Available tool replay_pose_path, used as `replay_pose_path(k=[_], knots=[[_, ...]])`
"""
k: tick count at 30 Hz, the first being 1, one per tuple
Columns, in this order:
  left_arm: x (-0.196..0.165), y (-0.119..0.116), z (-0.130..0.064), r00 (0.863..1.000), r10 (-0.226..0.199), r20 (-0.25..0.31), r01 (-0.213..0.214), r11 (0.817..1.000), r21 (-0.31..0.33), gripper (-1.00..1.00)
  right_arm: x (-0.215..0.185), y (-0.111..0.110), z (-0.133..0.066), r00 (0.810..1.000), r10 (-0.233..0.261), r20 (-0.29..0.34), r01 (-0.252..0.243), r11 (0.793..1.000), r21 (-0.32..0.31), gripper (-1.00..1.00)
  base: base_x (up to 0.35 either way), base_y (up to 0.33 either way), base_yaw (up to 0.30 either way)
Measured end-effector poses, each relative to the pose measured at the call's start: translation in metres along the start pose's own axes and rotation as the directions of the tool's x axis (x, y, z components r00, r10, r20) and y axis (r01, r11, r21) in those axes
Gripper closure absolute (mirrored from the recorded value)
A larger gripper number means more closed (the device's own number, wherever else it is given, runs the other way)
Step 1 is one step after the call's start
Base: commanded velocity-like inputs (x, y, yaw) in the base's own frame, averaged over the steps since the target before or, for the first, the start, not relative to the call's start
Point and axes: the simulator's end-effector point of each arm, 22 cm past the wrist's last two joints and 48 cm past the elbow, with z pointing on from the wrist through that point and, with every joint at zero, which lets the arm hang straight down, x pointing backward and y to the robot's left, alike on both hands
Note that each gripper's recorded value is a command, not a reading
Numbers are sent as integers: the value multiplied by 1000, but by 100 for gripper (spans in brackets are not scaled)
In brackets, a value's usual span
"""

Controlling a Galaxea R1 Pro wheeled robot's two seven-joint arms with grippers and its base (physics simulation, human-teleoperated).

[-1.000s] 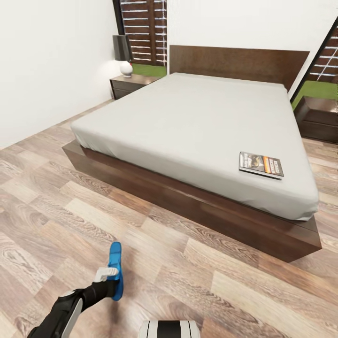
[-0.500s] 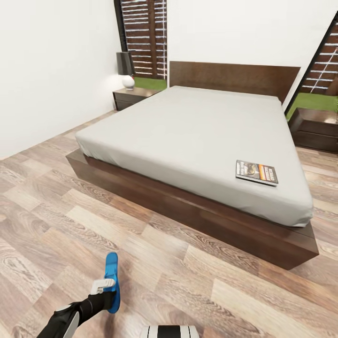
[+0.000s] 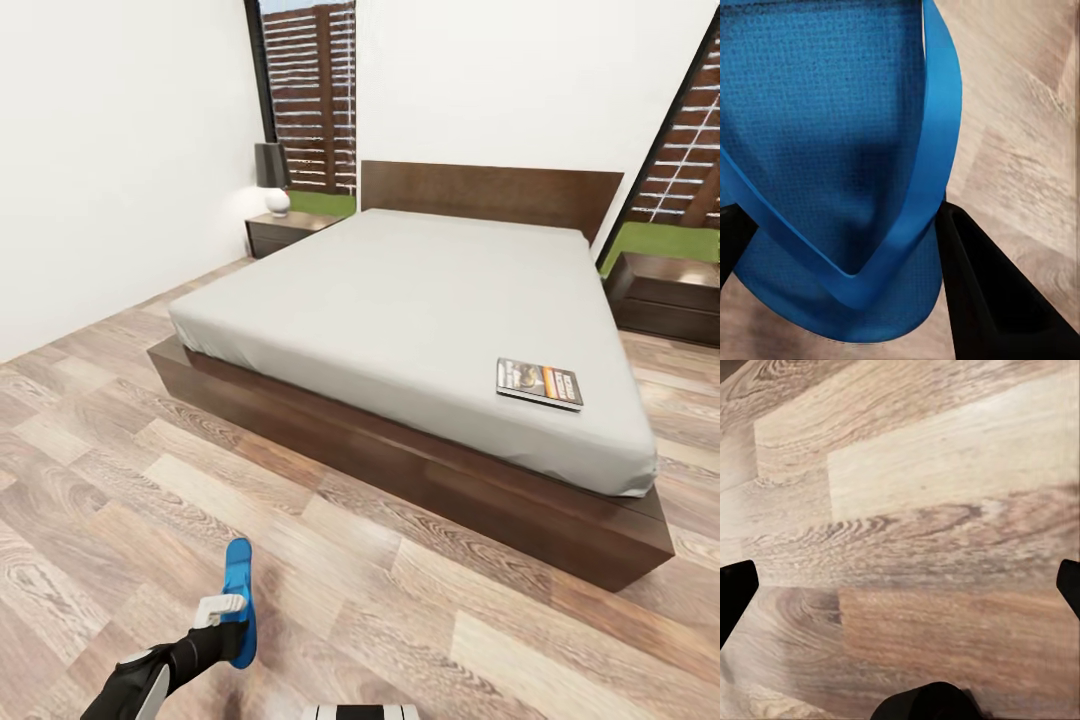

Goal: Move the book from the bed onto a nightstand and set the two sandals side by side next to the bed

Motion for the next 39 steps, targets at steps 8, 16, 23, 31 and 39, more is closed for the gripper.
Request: replay_pose_path(k=[8,16,23,31,39], knots=[[8,-24,4,1000,-9,24,8,999,32,100,161,93,96,959,-172,-224,189,980,60,-100,0,0,0],[2,-29,-1,999,-5,43,3,999,38,100,160,105,97,953,-212,-215,225,974,37,-100,0,0,0],[-11,-35,-7,998,4,70,-7,999,44,100,150,112,97,957,-221,-189,230,973,26,-100,0,0,0],[-19,-40,-14,996,10,88,-14,999,49,100,138,119,95,960,-230,-159,235,972,13,-100,0,0,0],[-22,-45,-20,995,8,97,-14,998,56,100,129,128,95,960,-245,-133,247,969,-1,-100,0,0,0]])
